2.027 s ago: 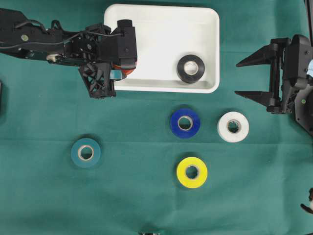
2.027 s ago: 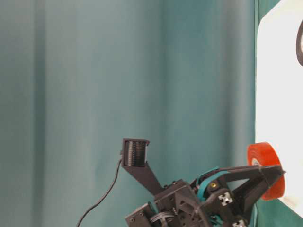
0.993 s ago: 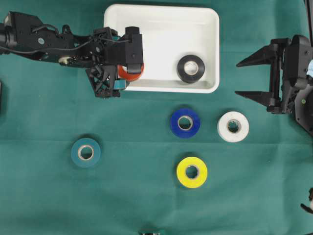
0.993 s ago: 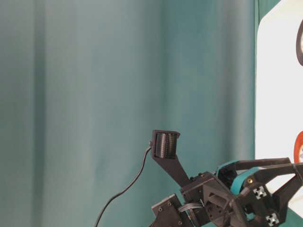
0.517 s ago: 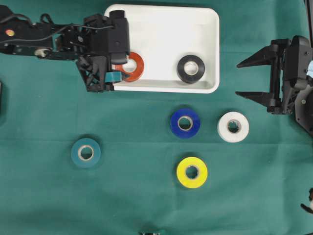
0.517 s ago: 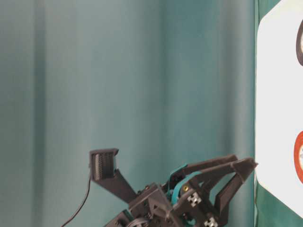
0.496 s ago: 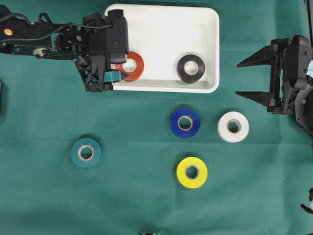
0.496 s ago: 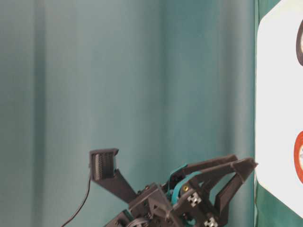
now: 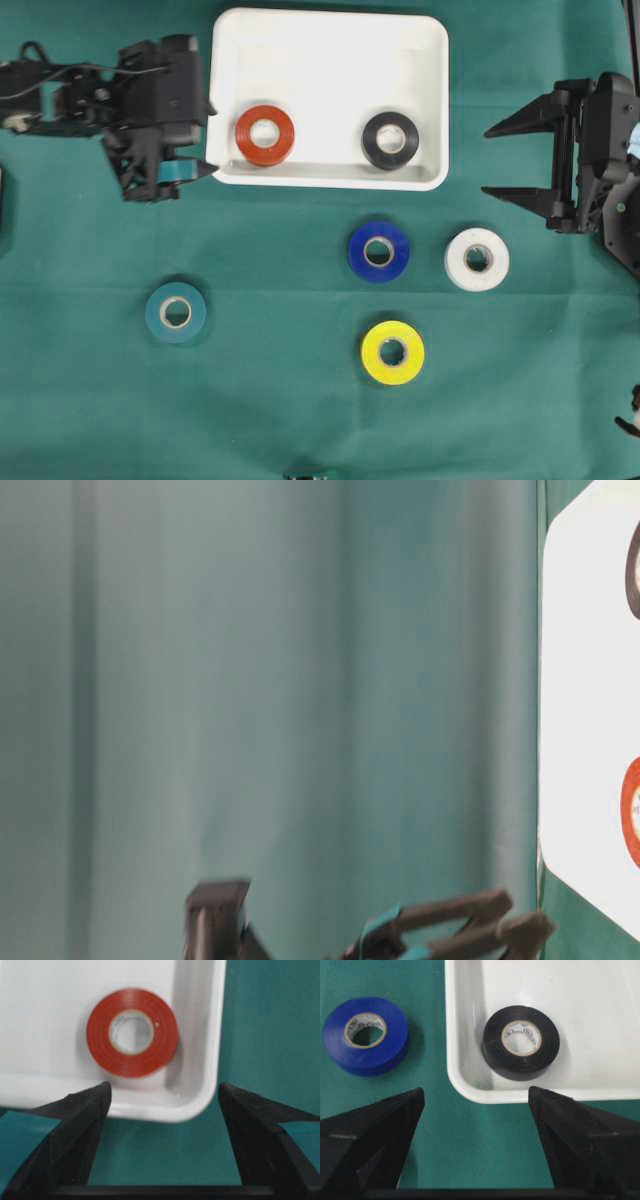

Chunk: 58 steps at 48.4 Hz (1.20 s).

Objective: Put the tape alternately from left to right into the white case.
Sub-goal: 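Release the red roll and retract the left gripper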

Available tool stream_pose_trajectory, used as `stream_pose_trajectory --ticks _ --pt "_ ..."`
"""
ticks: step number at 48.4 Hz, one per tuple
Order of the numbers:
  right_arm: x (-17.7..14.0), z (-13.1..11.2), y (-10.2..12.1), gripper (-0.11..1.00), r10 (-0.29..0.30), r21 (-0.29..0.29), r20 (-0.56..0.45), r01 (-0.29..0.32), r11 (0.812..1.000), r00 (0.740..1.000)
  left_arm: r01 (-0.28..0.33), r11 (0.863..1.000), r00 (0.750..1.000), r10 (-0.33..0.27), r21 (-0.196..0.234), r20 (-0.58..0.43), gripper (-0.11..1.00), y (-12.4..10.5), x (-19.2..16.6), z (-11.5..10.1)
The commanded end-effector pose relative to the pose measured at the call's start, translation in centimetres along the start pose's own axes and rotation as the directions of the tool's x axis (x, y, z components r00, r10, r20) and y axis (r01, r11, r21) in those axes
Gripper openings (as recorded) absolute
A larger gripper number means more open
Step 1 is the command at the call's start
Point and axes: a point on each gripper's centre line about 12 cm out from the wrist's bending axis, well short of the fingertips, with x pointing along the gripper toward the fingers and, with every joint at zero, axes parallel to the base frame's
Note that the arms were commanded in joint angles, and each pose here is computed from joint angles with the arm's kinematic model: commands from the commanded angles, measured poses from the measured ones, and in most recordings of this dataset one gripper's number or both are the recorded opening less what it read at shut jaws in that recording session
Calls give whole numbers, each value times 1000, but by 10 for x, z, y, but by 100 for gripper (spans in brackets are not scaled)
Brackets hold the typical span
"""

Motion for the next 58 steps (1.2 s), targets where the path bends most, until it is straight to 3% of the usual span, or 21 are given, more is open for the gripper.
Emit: stream_pose_trajectory --ticks 1,9,21,45,58 --pt "0 5 1 56 6 1 21 -6 1000 1000 -7 1000 997 8 -13 81 83 -1 -16 3" --pt "0 5 1 56 6 1 21 -6 1000 1000 -19 999 984 25 -31 178 82 -2 -40 -15" --pt "0 3 1 56 6 1 16 -6 1000 1000 -11 1000 969 15 -21 246 82 -11 -66 -37" --pt "0 1 1 56 10 -2 20 -10 1000 1000 12 1000 967 -12 2 253 81 -19 -70 -44" --pt "-1 -5 22 56 104 -56 11 -103 993 995 28 999 967 -32 18 253 81 -24 -70 -45"
